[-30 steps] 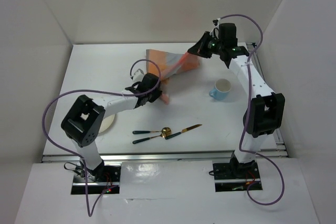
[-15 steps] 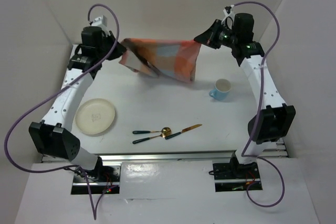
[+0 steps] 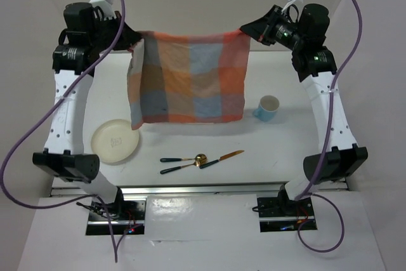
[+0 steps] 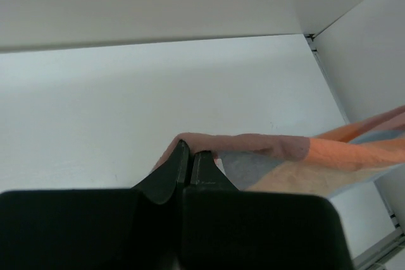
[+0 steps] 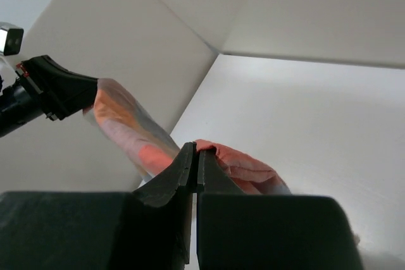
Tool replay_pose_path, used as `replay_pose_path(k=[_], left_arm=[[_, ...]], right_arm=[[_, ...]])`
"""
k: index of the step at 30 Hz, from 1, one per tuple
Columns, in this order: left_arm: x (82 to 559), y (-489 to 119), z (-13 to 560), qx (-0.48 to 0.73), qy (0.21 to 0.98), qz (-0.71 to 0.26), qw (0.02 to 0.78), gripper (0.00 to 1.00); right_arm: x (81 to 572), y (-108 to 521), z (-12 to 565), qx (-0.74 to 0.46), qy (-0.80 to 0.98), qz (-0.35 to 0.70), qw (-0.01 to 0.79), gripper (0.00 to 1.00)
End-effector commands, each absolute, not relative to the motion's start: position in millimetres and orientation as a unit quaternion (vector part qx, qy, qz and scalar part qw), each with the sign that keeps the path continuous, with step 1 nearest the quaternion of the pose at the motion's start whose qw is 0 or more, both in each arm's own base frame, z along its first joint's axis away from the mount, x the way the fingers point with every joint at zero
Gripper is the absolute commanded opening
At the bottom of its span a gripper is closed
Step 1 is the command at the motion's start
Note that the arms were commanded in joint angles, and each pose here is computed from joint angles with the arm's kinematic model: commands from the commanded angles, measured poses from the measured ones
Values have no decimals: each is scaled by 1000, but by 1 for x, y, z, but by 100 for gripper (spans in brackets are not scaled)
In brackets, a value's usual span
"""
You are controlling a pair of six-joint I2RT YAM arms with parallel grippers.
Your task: Set the dinner table for one person
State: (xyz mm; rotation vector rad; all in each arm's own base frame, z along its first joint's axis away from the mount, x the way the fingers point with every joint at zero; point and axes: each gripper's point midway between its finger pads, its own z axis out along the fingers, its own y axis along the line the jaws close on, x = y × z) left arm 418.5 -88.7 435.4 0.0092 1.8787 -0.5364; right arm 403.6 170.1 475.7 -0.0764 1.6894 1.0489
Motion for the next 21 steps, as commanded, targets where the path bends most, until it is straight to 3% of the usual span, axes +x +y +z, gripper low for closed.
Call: replay_pose_path(k=[1,12,19,21], left_arm=[[455,-93,408,33,813,-236,532,0],[531,-79,420,35,777,-279,563,0],[507,-80,412,33,776,-293,558,0],[496,-79,376,17,798,-291,528,0]], right_arm=[[435,171,481,-32,696,439,567,0],[516,161,474,-24,683,431,589,0],[504,154,463,-17,684,426,592,0],[499,153,433,-4,705,425,568,0]])
